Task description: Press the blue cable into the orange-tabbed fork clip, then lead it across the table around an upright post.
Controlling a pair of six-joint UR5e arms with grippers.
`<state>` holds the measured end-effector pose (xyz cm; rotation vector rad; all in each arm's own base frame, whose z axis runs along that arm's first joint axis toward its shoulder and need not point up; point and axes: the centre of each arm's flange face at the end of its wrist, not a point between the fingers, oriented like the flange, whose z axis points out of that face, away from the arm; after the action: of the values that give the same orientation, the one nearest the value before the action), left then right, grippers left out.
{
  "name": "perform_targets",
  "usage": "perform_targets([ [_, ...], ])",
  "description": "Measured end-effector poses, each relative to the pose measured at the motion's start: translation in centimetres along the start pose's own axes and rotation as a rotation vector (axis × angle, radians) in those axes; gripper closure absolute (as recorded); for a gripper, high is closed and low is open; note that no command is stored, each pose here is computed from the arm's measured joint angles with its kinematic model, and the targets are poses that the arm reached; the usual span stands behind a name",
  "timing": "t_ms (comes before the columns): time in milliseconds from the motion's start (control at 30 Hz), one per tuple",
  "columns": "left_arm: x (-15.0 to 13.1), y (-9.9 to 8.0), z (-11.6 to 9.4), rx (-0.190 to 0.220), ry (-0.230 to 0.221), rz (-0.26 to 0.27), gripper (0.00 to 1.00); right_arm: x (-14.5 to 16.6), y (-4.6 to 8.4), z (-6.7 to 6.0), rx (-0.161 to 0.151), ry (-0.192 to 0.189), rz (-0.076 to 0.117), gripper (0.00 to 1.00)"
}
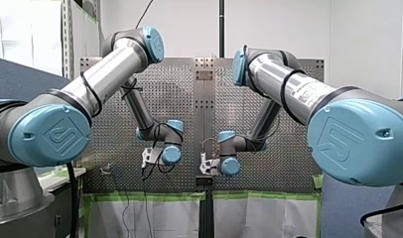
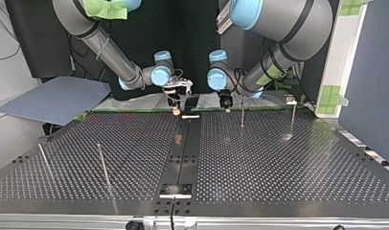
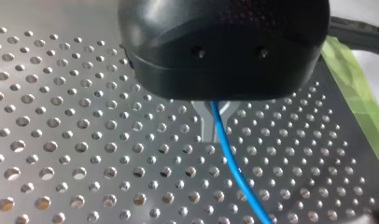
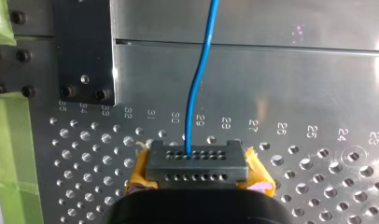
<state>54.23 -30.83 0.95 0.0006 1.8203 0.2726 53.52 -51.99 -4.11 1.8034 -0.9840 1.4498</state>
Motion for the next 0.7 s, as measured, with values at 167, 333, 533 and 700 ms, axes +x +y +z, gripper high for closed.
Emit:
perform_targets([
  [167,0.0,0.0,0.0,-0.008,-0.001,0.011,1.0,0.0,0.0,0.0,0.0,0.0,0.0,1.0],
  [333,0.0,-0.4,-0.4,0.001,-0.002,0.027,1.0,0.0,0.0,0.0,0.0,0.0,0.001,1.0],
  [533,-0.2,-1.9,-1.7,0.031,-0.012,0.033,1.0,0.0,0.1,0.0,-0.002,-0.002,-0.002,1.0],
  [700,-1.1,-3.3,-3.1,0.051,-0.036,0.021,1.0,0.0,0.4,0.0,-0.006,-0.012,-0.007,1.0],
])
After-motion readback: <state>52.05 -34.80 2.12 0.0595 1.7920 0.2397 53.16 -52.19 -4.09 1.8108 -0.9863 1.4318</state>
